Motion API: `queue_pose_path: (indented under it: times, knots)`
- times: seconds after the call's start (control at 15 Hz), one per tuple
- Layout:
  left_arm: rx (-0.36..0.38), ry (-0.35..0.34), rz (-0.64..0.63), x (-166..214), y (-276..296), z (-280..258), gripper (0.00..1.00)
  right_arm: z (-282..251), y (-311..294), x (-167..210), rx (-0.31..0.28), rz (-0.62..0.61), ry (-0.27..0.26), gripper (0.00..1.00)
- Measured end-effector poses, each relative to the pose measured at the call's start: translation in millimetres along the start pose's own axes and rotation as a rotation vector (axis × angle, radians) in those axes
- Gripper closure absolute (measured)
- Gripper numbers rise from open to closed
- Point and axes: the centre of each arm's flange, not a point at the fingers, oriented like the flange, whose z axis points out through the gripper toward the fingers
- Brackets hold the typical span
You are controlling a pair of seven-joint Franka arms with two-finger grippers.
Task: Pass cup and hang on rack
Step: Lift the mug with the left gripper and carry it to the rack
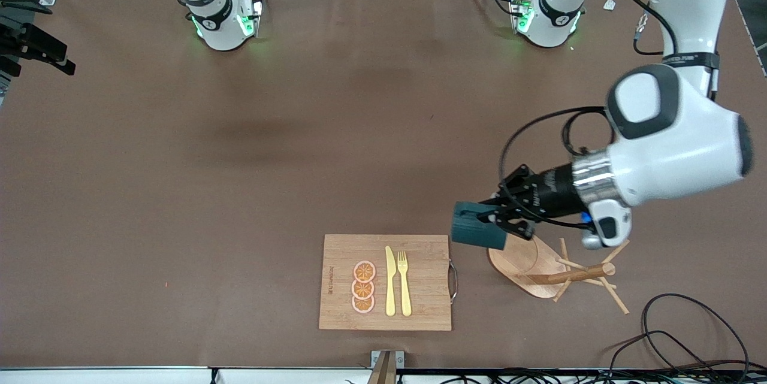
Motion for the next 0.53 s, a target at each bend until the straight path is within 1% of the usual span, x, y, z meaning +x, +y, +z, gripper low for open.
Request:
queue_pose_path:
  times: [0.27, 0.4, 0.47, 0.53]
  knots:
    - [-0.080, -0.141, -0.075, 48, 3, -34, 0.79, 0, 0, 0, 0.000, 0.000, 0.000, 0.00]
    - [-0.126, -0.235, -0.143, 74, 5, -40, 0.79, 0, 0, 0, 0.000, -0.001, -0.001, 0.00]
    - [-0.141, -0.267, -0.160, 89, 5, -42, 0.79, 0, 0, 0, 0.000, -0.001, -0.001, 0.00]
    - [-0.139, -0.296, -0.163, 108, 2, -43, 0.79, 0, 0, 0, 0.000, -0.001, -0.001, 0.00]
